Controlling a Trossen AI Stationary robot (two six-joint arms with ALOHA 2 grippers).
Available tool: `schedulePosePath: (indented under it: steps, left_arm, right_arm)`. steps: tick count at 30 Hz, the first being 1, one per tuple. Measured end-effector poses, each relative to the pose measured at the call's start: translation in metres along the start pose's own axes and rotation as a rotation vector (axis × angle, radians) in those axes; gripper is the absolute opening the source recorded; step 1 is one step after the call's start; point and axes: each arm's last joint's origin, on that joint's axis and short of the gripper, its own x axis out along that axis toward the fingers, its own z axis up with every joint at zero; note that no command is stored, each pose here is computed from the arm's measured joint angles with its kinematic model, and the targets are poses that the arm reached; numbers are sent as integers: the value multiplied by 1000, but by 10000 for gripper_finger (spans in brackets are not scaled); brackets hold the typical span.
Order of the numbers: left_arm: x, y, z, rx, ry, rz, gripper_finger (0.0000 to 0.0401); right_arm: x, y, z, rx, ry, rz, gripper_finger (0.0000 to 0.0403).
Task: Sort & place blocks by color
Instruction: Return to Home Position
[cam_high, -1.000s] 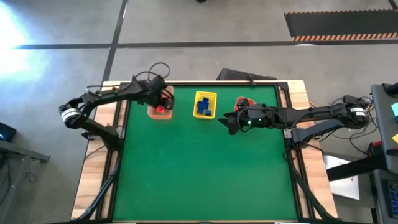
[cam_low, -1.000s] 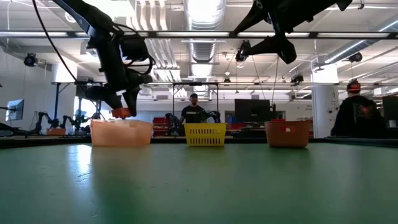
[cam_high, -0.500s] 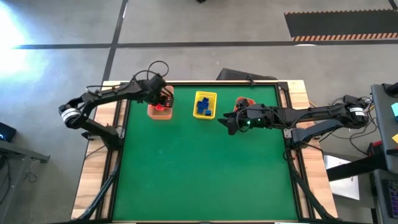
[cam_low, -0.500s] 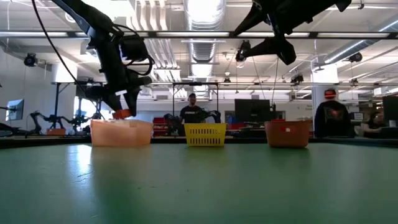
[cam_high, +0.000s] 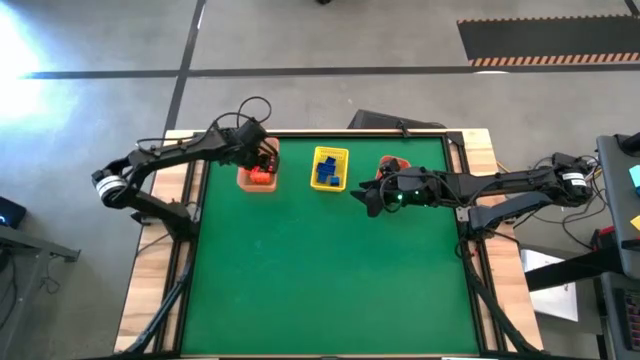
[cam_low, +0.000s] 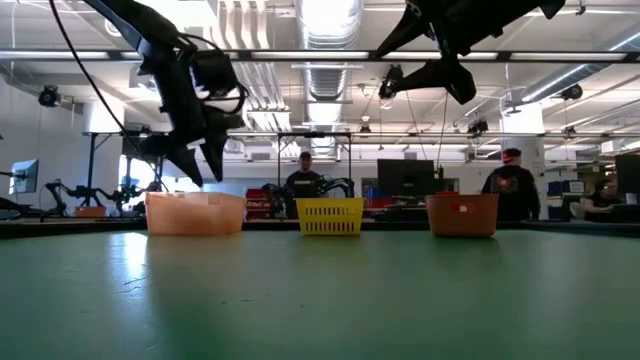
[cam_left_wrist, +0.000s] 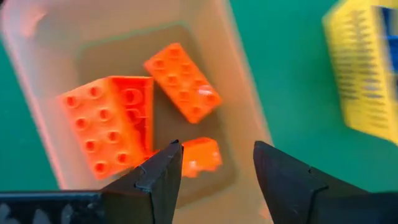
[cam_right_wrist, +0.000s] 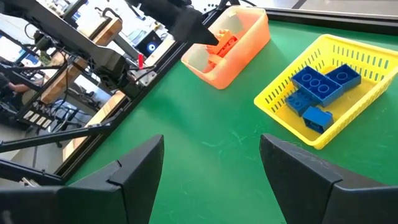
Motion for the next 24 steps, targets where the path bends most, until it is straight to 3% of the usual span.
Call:
schedulePosePath:
  steps: [8,14,19,24]
  left_arm:
    - [-50,-18,-16,256,-96,-219,180]
    - [-108,-35,-48,541,-251,-590,180]
    - [-137,-31,-84,512,-361,-863,179]
    - [-137,-16,-121,496,-461,-1020,144]
  right_arm:
    - [0,0,0,-86,-11,-12,254]
    - [0,0,1,-245,-13,-10,254]
    - [-1,2,0,-246,-20,-12,254]
    - [-4,3,-7,-422,-96,-158,254]
